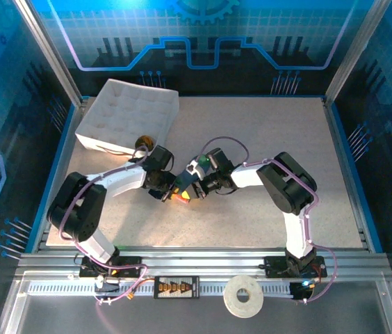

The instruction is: Roll the socks

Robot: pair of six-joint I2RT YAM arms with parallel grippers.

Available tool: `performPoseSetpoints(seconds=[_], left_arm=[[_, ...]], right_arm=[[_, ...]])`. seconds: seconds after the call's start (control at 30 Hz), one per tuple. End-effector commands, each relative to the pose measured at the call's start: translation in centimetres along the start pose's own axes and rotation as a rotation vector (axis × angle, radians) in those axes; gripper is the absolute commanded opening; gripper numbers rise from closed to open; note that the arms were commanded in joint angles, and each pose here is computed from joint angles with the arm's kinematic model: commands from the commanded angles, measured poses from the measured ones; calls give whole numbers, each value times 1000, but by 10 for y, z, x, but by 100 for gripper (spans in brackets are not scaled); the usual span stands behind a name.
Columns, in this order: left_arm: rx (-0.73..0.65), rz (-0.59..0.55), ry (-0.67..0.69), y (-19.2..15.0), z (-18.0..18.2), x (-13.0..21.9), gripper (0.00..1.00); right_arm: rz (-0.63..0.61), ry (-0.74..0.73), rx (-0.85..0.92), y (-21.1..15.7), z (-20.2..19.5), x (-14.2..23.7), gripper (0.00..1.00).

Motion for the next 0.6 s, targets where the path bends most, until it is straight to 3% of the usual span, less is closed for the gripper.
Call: performPoseSetpoints(seconds=[0.0, 0.13, 0.33, 0.57], left_arm=[[69, -24, 292, 1, 63, -11, 4], [104, 2, 390, -3, 80, -8, 2], [104, 12, 423, -6, 77, -2, 2], [97, 38, 434, -7, 69, -5, 2]], right_arm=[[215, -148, -7, -58, -8, 1, 16], [135, -216, 245, -31, 17, 16, 34], [-116, -492, 727, -3, 55, 45, 53], [23, -726, 1040, -14, 59, 21, 55]])
Point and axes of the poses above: each hand's point on the last joint's axis, 136 mm out from that joint toward the fingers, its own x axis back along the fingers, its own z axis along the line the jaws close on, y = z × x, the point moved 2 cm from there along x, back along the fingers, and after that the axes turned 5 degrees about x, right-handed, at the moved point
